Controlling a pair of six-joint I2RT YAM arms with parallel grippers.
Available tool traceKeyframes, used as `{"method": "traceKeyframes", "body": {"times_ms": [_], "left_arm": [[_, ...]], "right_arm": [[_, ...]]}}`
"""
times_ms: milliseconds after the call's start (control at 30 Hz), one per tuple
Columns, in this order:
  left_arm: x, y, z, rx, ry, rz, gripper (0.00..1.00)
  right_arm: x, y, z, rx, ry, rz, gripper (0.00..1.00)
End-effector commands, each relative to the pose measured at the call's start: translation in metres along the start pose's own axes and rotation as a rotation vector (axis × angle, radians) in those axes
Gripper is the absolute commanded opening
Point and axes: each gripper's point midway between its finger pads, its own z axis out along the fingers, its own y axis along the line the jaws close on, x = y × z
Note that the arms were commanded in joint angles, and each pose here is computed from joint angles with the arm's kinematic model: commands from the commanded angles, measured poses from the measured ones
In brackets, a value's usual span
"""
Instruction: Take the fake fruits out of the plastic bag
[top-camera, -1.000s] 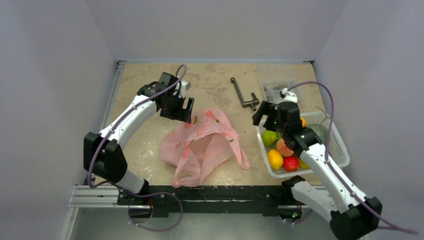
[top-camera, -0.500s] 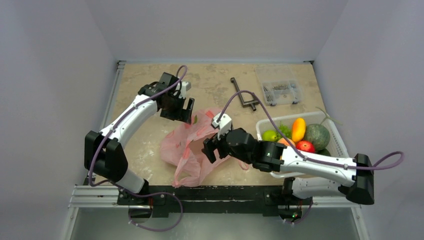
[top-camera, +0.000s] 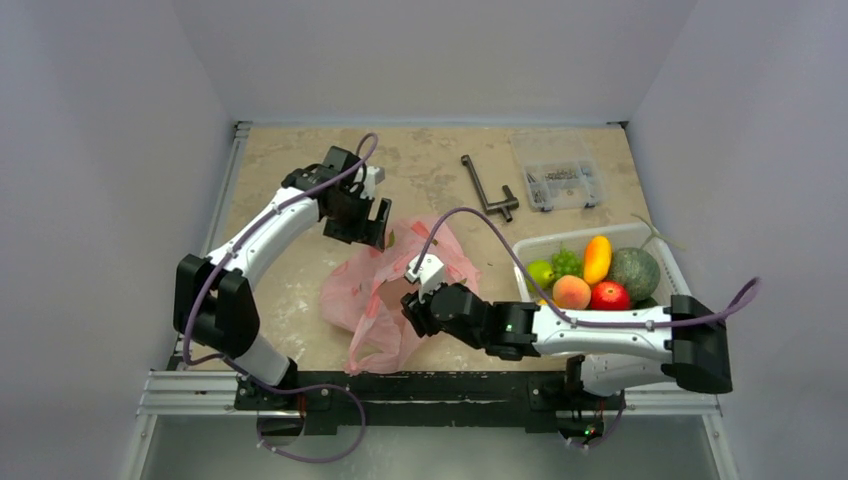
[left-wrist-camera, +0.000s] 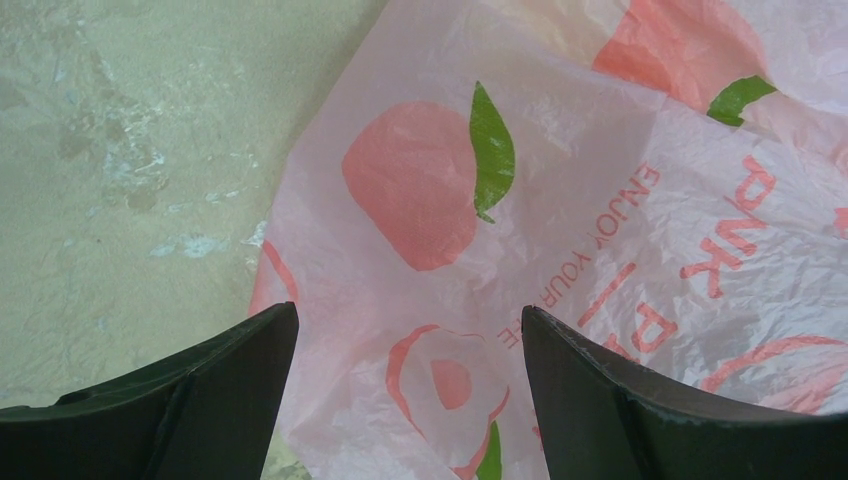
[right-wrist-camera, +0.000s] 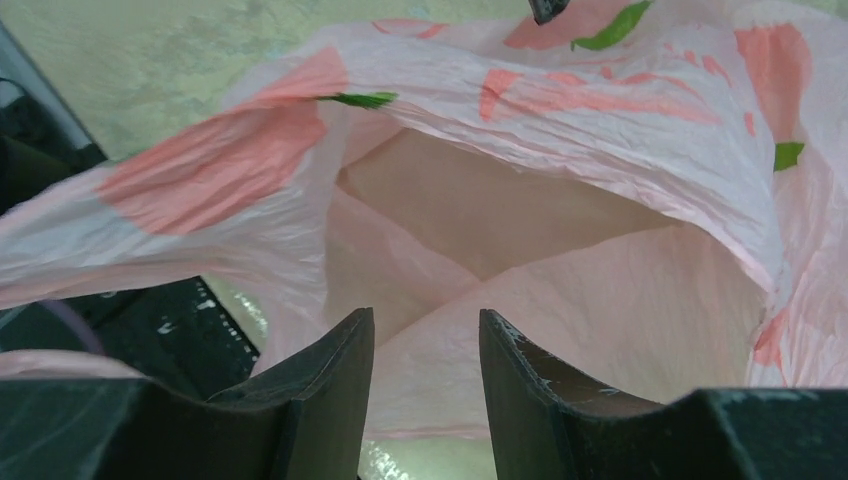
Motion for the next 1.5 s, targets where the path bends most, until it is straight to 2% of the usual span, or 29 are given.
{"method": "traceKeyframes", "body": {"times_ms": [0, 133, 267, 333, 367, 567, 833, 1033, 1133, 1233, 1467], "left_arm": [[-0.019, -0.022, 0.000, 0.110, -0.046, -0.001, 0.83], [-0.048, -0.042, -0.001, 0.219, -0.068, -0.075, 0.83], [-0.076, -0.044, 0.021, 0.245, -0.062, -0.130, 0.82], [-0.095, -0.055, 0.030, 0.314, -0.058, -0.120, 0.81], [-0.097, -0.054, 0.044, 0.311, -0.030, -0.129, 0.80], [-0.111, -0.060, 0.073, 0.371, 0.029, -0.101, 0.78], [-0.083, -0.085, 0.085, 0.505, 0.138, -0.101, 0.76], [-0.057, -0.085, 0.091, 0.499, 0.216, -0.099, 0.76], [-0.049, -0.084, 0.093, 0.495, 0.239, -0.089, 0.76], [-0.042, -0.086, 0.096, 0.495, 0.255, -0.073, 0.76], [-0.034, -0.087, 0.104, 0.465, 0.292, -0.044, 0.76]], "right_arm": [[-0.001, -0.021, 0.024, 0.171, -0.099, 0.055, 0.42], [0.006, -0.039, 0.047, 0.331, -0.138, 0.094, 0.43], [0.016, -0.043, 0.070, 0.405, -0.154, 0.109, 0.43], [0.020, -0.046, 0.078, 0.444, -0.165, 0.129, 0.44], [0.021, -0.048, 0.081, 0.462, -0.170, 0.129, 0.45], [0.023, -0.058, 0.090, 0.565, -0.164, 0.139, 0.47], [0.018, -0.089, 0.097, 0.657, -0.120, 0.144, 0.61], [0.013, -0.102, 0.103, 0.757, -0.053, 0.114, 0.69], [0.016, -0.111, 0.103, 0.823, -0.020, 0.090, 0.84], [0.022, -0.121, 0.102, 0.858, 0.015, 0.078, 0.90], [0.029, -0.140, 0.090, 0.934, 0.046, 0.012, 0.99]]}}
